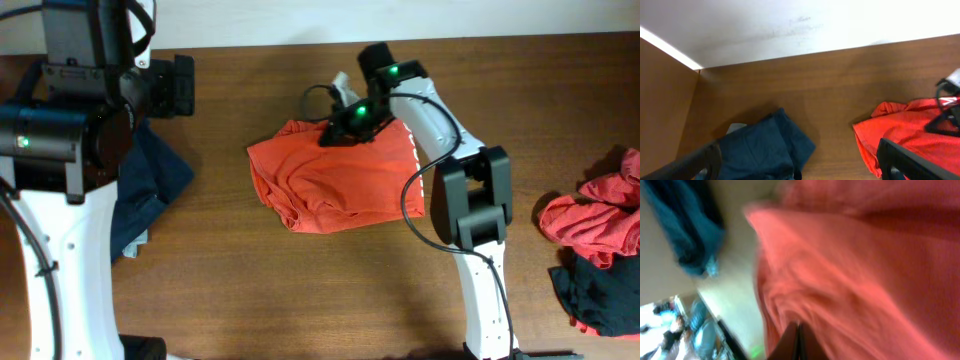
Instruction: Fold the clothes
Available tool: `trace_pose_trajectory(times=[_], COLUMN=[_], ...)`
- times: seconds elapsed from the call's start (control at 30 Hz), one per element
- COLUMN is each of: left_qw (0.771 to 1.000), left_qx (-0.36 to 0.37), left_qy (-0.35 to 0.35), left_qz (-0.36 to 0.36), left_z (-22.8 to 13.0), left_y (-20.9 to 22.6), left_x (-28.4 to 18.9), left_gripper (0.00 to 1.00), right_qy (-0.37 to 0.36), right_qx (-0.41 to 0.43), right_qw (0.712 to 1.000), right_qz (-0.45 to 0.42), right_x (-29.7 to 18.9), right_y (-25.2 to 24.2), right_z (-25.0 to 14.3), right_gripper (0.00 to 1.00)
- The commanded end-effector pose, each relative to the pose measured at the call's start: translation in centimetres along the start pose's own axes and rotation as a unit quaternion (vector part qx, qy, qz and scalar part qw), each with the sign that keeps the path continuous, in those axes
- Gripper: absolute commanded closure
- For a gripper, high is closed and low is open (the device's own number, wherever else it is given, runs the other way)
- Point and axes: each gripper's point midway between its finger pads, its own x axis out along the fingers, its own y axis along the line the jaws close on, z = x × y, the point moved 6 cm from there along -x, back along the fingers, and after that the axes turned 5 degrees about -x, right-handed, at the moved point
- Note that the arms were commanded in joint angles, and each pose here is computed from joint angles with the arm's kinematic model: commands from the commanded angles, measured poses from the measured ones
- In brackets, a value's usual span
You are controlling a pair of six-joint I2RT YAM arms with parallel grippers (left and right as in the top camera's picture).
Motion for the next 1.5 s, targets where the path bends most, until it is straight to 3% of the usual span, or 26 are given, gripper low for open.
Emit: trace_pose_trajectory(times=[0.0,0.1,0.23,0.47,0.53,0.87,0.93,0.97,1.0,1.03,1.33,1.47], left_qw=[0.999,0.999,0.999,0.999,0.999,0.999,1.000,1.000,1.000,1.000,0.999,0.999], left_qx=[0.011,0.012,0.011,0.016,0.017,0.017,0.017,0.016,0.016,0.016,0.014,0.014], left_qy=[0.032,0.036,0.033,0.026,0.026,0.025,0.024,0.024,0.022,0.022,0.013,0.012], left_qz=[0.005,0.005,0.011,0.010,0.010,0.010,0.010,0.010,0.011,0.011,0.027,0.027], left_z=[-0.4,-0.4,-0.4,-0.3,-0.3,-0.3,-0.3,-0.2,-0.2,-0.2,0.2,0.2], left_y=[-0.3,-0.4,-0.2,-0.1,-0.1,-0.1,-0.1,-0.1,-0.1,-0.1,0.3,0.3], left_x=[2.1,2.7,2.3,1.7,1.7,1.7,1.7,1.7,1.7,1.7,1.7,1.7], left_gripper=[0.02,0.09,0.08,0.08,0.04,0.03,0.02,0.02,0.02,0.01,0.01,0.01], right_qy=[0.048,0.099,0.143,0.194,0.207,0.176,0.164,0.163,0.163,0.164,0.177,0.183], right_qx=[-0.041,-0.052,-0.078,-0.131,-0.184,-0.216,-0.219,-0.220,-0.220,-0.220,-0.221,-0.221], right_qw=[0.995,0.986,0.964,0.946,0.936,0.927,0.928,0.929,0.929,0.928,0.917,0.915], right_qz=[-0.072,-0.121,-0.209,-0.224,-0.217,-0.252,-0.251,-0.251,-0.251,-0.251,-0.283,-0.284], right_x=[-1.0,-0.1,1.3,6.0,6.9,4.7,4.7,4.7,4.7,4.8,8.2,9.5], right_y=[1.4,1.7,2.1,6.5,8.5,9.8,9.7,9.7,9.7,9.8,9.6,9.4], right_z=[-2.4,-4.3,-5.7,-8.6,-9.6,-9.1,-8.6,-8.6,-8.6,-8.6,-9.3,-9.5], right_gripper=[0.96,0.96,0.95,0.96,0.96,0.95,0.84,0.75,0.53,0.48,0.48,0.56])
